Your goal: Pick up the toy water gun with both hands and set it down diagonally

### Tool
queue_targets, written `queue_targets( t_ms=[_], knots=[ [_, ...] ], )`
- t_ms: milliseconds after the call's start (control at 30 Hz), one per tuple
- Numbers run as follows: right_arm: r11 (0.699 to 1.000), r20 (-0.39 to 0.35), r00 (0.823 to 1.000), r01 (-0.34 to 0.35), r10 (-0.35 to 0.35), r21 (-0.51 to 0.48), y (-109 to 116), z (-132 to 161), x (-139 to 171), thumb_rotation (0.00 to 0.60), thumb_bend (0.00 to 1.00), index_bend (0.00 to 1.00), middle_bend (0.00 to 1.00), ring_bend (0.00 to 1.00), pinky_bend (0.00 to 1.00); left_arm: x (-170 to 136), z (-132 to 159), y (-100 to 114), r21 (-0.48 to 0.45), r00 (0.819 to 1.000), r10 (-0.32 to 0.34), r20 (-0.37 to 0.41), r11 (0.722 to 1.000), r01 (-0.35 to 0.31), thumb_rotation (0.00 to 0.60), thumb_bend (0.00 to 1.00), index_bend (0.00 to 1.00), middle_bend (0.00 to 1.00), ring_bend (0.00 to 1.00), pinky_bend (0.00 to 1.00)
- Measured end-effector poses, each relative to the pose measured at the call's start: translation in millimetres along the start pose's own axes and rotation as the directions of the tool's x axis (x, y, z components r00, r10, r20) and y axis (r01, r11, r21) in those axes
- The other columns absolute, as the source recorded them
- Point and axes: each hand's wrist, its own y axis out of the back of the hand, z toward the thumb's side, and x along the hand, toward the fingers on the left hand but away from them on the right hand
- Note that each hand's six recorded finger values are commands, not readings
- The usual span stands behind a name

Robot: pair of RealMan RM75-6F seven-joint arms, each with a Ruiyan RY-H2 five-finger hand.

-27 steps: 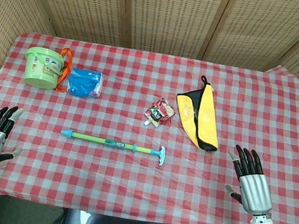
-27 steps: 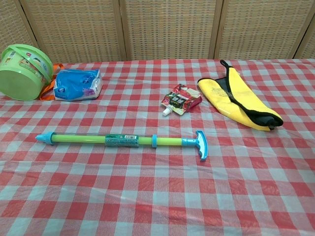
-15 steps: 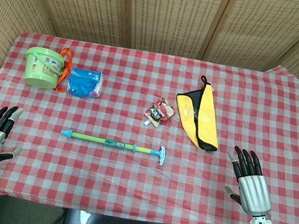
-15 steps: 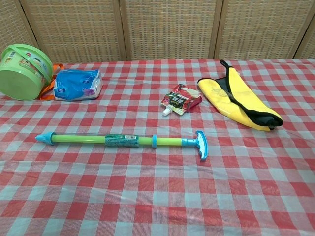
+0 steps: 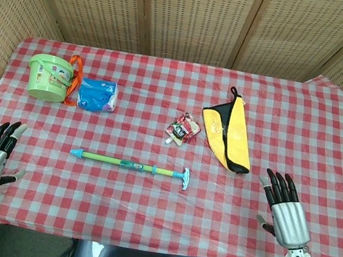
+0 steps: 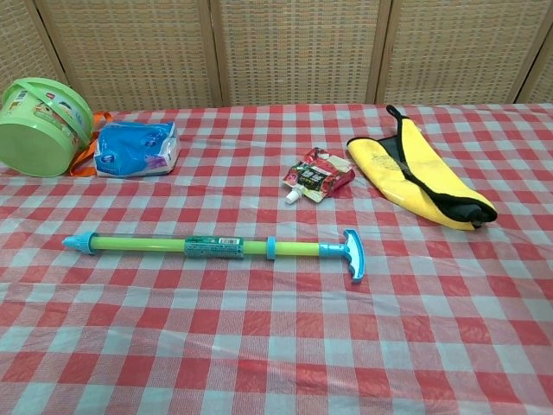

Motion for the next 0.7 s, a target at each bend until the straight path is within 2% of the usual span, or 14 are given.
queue_targets(
  t_ms=[167,433,533,600,700],
  knots=[
    [1.000,-0.025,1.000,0.014,-0.015,-0.022,3,12,-9,0.600,0.17,0.00,0.00,0.00,0.00,1,-1,2,-0.005,1.000,0.005,-0.005,1.000,-0.005,0.600,0.07,0.00,0.00,0.00,0.00],
    [0.997,-0.076,0.997,-0.001,-0.004,-0.072,-1,51,-55,0.600,0.17,0.00,0.03,0.00,0.00,2,-2,-1,-0.009,1.000,-0.004,-0.012,1.000,0.004,0.600,0.07,0.00,0.00,0.00,0.00],
    [0.996,-0.079,0.997,-0.023,0.016,-0.089,-7,71,-74,0.600,0.16,0.03,0.12,0.03,0.00,4,-5,-2,-0.016,1.000,-0.011,-0.019,1.000,0.011,0.600,0.07,0.00,0.00,0.00,0.00],
    [0.994,-0.082,0.996,-0.038,0.029,-0.105,-11,87,-83,0.600,0.16,0.04,0.19,0.09,0.02,5,-6,-3,-0.020,1.000,-0.019,-0.022,1.000,0.018,0.600,0.07,0.00,0.00,0.00,0.00],
    [0.992,-0.081,0.996,-0.057,0.048,-0.113,-16,109,-91,0.600,0.16,0.06,0.31,0.24,0.12,7,-9,-5,-0.027,0.999,-0.028,-0.029,0.999,0.028,0.600,0.07,0.00,0.00,0.00,0.00]
  ],
)
